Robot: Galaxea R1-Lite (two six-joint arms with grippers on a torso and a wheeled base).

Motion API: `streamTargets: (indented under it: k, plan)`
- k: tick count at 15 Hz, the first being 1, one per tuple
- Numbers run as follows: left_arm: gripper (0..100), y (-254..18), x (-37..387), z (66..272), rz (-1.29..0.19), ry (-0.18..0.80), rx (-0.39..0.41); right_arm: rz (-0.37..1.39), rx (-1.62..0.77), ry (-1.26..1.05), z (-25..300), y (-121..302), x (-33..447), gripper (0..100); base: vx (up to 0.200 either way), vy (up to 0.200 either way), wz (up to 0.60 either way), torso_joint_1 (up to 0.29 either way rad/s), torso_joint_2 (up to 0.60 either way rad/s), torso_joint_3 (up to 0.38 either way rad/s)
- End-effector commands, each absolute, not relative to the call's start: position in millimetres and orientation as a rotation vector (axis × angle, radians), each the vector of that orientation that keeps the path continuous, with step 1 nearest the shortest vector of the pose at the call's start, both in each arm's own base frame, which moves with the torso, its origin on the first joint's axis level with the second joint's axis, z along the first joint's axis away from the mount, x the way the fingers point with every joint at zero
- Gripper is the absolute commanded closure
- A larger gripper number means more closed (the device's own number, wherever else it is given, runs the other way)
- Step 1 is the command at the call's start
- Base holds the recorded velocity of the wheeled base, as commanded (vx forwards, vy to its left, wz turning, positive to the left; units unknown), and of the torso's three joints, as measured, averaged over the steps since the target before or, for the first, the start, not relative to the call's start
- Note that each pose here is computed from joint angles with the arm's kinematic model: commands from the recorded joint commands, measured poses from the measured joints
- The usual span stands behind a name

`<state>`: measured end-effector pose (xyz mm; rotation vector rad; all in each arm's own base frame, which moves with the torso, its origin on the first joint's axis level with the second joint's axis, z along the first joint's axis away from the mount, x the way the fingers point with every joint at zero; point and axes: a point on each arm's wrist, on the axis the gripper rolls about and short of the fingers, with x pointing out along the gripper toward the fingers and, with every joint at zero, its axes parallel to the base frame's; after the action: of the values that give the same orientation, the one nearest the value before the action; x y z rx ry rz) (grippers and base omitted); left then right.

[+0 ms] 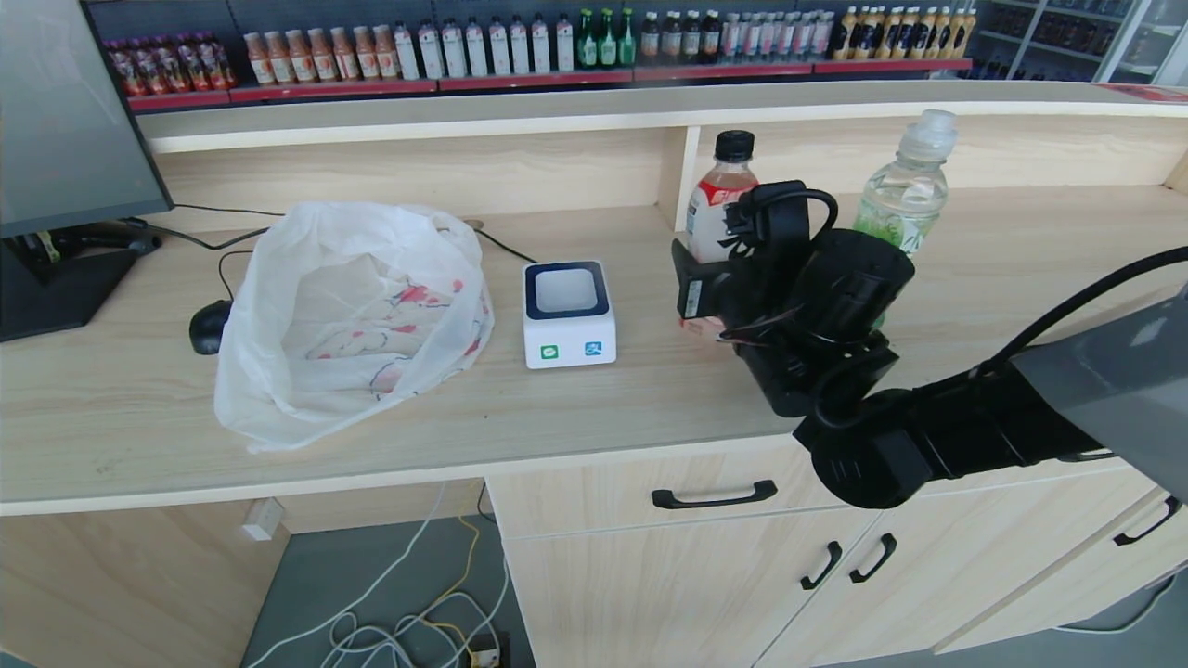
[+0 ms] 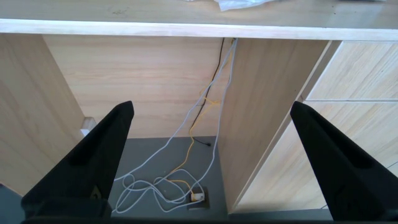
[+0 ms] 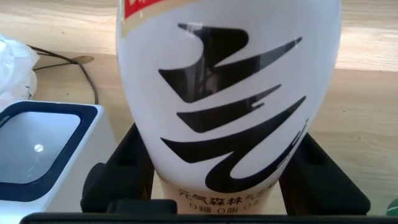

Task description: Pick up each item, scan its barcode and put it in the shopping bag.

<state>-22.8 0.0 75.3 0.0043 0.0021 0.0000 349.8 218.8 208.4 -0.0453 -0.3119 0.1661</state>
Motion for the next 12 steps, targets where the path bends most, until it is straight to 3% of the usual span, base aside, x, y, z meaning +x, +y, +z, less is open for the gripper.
streamTargets:
  k: [1, 6, 12]
  plan:
    - [0, 0.0, -22.8, 75.3, 0.000, 0.002, 0.005, 0.174, -0.034, -0.329, 221.7, 213.8, 335.0, 100, 0.000, 0.000, 0.00, 0.000, 0.00, 0.000]
    - [0, 0.0, -22.7, 75.4, 0.000, 0.003, 0.005, 0.220, -0.016, -0.342, 244.4, 202.4, 284.5, 100, 0.000, 0.000, 0.00, 0.000, 0.00, 0.000]
    - [0, 0.0, -22.8, 75.3, 0.000, 0.002, 0.005, 0.226, -0.038, -0.305, 244.3, 159.4, 226.3, 100, 0.000, 0.000, 0.00, 0.000, 0.00, 0.000]
